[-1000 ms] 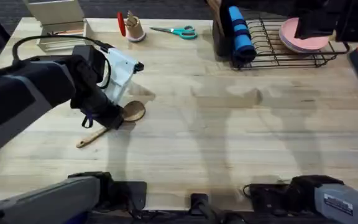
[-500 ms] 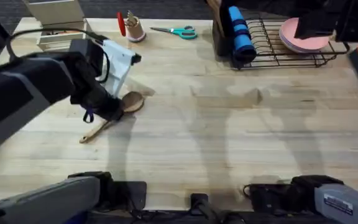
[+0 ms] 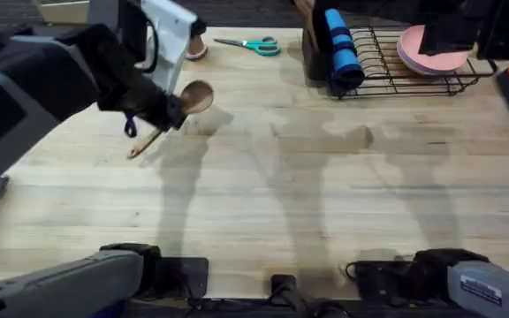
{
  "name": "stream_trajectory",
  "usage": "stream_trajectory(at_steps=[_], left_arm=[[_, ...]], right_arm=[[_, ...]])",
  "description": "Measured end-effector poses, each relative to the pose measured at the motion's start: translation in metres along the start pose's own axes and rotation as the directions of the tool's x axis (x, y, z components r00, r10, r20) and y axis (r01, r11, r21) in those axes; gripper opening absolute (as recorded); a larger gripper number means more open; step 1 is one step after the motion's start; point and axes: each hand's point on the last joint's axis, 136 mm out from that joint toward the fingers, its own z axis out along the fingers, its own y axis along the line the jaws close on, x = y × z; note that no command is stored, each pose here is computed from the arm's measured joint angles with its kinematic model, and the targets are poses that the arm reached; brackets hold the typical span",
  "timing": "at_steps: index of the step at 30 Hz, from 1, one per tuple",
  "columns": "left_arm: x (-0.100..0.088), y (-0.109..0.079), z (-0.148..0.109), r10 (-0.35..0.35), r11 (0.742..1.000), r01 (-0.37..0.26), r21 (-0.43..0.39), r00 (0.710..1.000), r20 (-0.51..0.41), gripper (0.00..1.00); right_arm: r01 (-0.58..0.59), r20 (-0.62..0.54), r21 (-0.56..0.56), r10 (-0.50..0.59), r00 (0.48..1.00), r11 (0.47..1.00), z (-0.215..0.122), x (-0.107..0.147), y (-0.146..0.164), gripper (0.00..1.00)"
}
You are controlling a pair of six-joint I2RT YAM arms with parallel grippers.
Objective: Pick up the spoon on the table one by one and put them onto the rack
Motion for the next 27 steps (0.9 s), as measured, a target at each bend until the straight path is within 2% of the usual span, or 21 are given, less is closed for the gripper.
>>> stream_trajectory(at_steps=[5,10,14,19,23,27], left_arm=[[-0.053,-0.012,-0.011,0.031,1.000,-0.029,-0.012,0.985,0.170,0.043],[-0.102,-0.039,-0.025,0.066,0.997,-0.078,0.022,0.935,0.349,0.043],[-0.131,-0.058,-0.038,0.096,0.992,-0.124,0.031,0.884,0.457,0.043],[-0.148,-0.077,-0.048,0.117,0.985,-0.167,0.048,0.843,0.525,0.043],[-0.153,-0.089,-0.052,0.117,0.977,-0.196,0.087,0.827,0.551,0.043],[-0.156,-0.093,-0.055,0.093,0.974,-0.192,0.117,0.819,0.567,0.043]], right_arm=[[0.000,0.000,0.000,0.000,1.000,1.000,0.000,0.000,0.000,0.996],[0.000,0.000,0.000,0.000,1.000,1.000,0.000,0.000,0.000,0.996],[0.000,0.000,0.000,0.000,1.000,1.000,0.000,0.000,0.000,0.996],[0.000,0.000,0.000,0.000,1.000,1.000,0.000,0.000,0.000,0.996],[0.000,0.000,0.000,0.000,1.000,1.000,0.000,0.000,0.000,0.996],[0.000,0.000,0.000,0.000,1.000,1.000,0.000,0.000,0.000,0.996]])
